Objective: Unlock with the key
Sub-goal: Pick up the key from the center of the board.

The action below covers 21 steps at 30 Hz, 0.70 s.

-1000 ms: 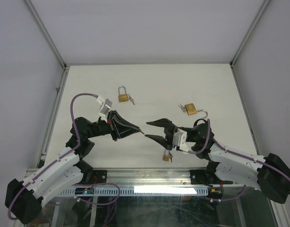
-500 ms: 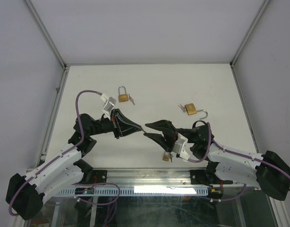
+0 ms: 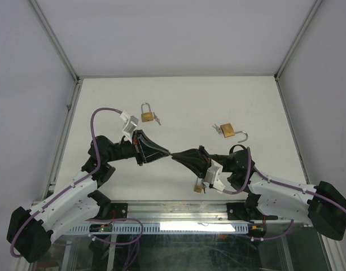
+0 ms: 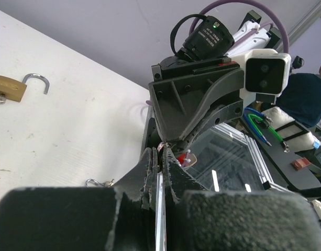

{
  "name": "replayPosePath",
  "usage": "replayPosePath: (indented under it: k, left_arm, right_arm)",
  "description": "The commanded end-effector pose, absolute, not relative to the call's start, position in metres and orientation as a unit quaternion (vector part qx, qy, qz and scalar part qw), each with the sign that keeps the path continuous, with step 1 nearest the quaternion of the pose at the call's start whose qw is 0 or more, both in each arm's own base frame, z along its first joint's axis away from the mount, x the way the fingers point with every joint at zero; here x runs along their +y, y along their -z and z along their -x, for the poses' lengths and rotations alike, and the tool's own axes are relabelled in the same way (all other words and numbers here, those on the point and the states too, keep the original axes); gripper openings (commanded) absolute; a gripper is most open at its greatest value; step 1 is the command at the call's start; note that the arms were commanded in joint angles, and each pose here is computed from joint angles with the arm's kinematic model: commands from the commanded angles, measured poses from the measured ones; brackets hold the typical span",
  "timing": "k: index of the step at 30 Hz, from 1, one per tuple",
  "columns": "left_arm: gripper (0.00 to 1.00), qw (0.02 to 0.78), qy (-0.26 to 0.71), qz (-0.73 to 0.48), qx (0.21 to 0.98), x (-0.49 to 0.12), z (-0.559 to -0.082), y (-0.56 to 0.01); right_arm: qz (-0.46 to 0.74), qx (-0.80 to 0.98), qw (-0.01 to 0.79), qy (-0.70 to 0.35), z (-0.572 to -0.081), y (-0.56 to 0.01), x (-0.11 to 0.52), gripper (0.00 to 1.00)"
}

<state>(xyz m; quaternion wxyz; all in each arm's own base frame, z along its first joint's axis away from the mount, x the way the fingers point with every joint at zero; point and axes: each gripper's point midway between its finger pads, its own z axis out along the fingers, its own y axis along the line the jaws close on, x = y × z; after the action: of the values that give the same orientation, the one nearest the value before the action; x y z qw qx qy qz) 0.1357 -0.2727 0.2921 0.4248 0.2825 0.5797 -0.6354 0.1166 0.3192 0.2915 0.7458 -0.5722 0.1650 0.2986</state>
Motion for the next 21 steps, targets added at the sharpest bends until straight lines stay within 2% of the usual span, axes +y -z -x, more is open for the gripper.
replayPosePath:
  k: [1, 6, 16, 17, 18, 21]
  left_arm:
    - [0.0, 0.438, 0.638, -0.297, 0.56, -0.275, -0.132, -0.307]
    - [0.0, 0.434, 0.637, -0.305, 0.56, -0.276, -0.129, -0.302]
    - [0.0, 0.406, 0.61, -0.32, 0.601, -0.287, -0.145, -0.26]
    - [0.03, 0.391, 0.61, -0.324, 0.608, -0.291, -0.146, -0.252]
    - [0.15, 0.381, 0.61, -0.33, 0.612, -0.293, -0.147, -0.246]
    - [0.52, 0.361, 0.607, -0.35, 0.615, -0.299, -0.15, -0.234]
  right_arm:
    - [0.547, 0.176, 0.764, -0.294, -0.119, -0.309, 0.311, 0.09]
    - [0.54, 0.218, 0.754, -0.304, -0.127, -0.306, 0.311, 0.0]
    - [0.547, 0.371, 0.659, -0.359, -0.133, -0.257, 0.312, 0.0]
    - [0.543, 0.395, 0.646, -0.364, -0.134, -0.247, 0.31, 0.0]
    - [0.499, 0.46, 0.625, -0.385, -0.141, -0.236, 0.307, 0.0]
    - [0.478, 0.504, 0.607, -0.386, -0.143, -0.21, 0.3, 0.0]
